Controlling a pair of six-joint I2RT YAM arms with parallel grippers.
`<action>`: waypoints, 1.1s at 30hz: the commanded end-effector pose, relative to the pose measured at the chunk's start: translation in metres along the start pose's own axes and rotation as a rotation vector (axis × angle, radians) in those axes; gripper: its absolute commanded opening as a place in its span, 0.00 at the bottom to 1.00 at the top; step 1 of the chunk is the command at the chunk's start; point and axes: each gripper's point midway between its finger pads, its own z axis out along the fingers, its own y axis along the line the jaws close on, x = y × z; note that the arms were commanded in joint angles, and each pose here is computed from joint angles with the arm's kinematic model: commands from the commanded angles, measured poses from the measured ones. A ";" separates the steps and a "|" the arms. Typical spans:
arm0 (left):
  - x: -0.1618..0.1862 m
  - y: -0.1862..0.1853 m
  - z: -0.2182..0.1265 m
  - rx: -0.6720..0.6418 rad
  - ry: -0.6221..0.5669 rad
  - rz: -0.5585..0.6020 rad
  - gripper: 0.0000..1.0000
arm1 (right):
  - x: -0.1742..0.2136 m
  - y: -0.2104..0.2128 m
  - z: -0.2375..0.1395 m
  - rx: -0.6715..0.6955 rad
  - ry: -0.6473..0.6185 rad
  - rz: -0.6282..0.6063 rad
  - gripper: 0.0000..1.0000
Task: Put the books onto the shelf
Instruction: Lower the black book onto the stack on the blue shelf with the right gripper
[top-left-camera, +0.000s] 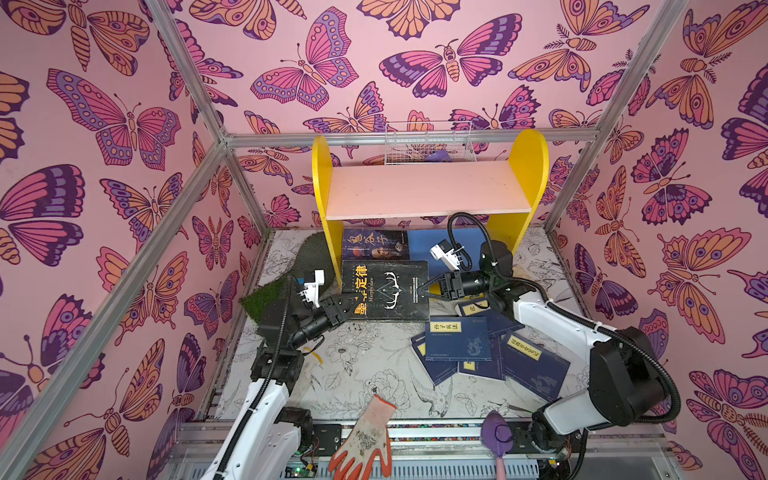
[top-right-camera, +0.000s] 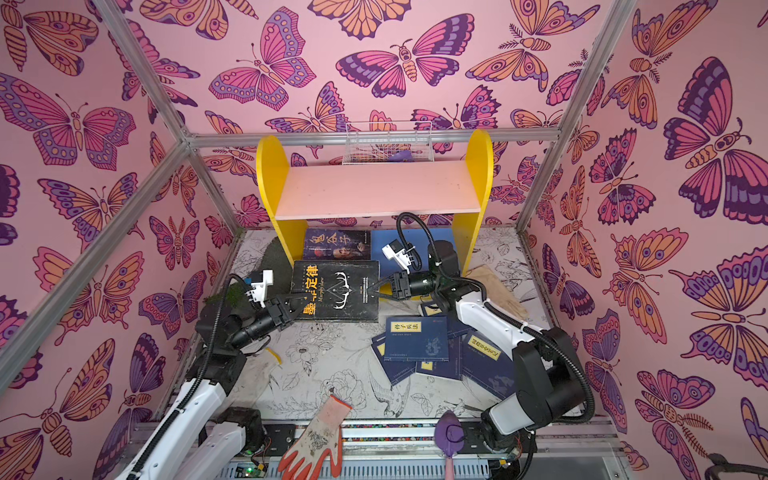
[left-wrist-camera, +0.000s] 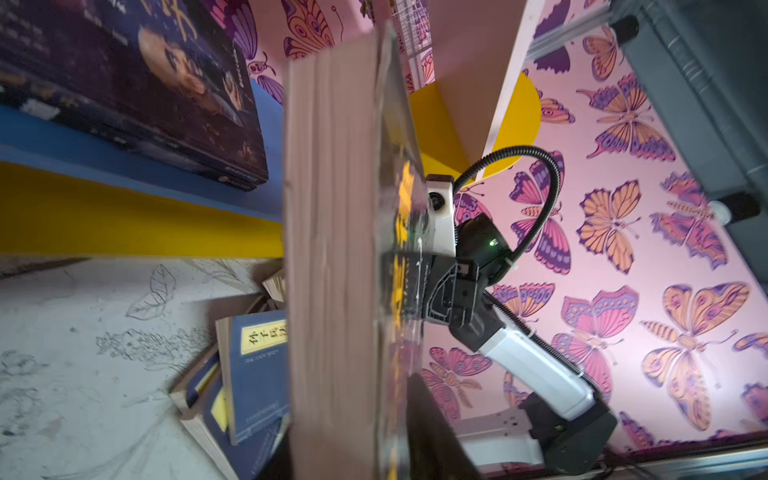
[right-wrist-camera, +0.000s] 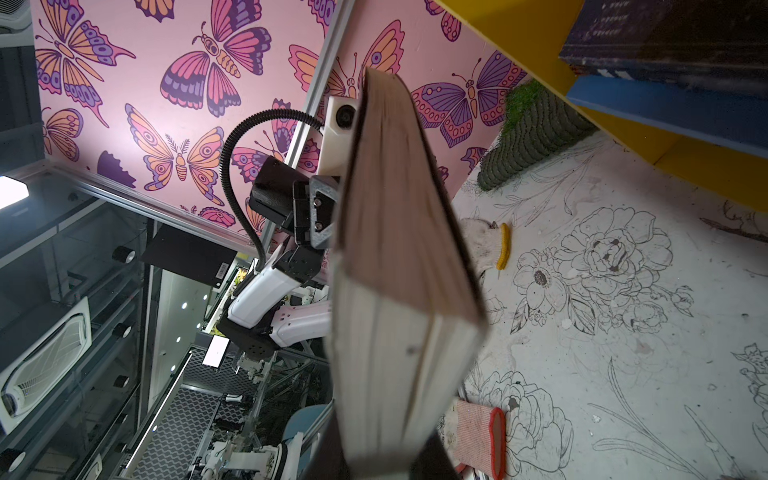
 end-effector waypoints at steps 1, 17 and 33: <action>0.003 -0.013 0.003 0.046 0.009 0.073 0.09 | -0.008 0.017 0.007 -0.016 -0.010 -0.087 0.04; -0.043 -0.012 -0.023 0.133 -0.410 0.071 0.00 | -0.028 0.000 0.000 0.017 -0.243 0.006 0.54; -0.037 -0.018 -0.021 0.165 -0.378 0.080 0.00 | -0.041 0.003 0.021 -0.027 -0.229 -0.002 0.45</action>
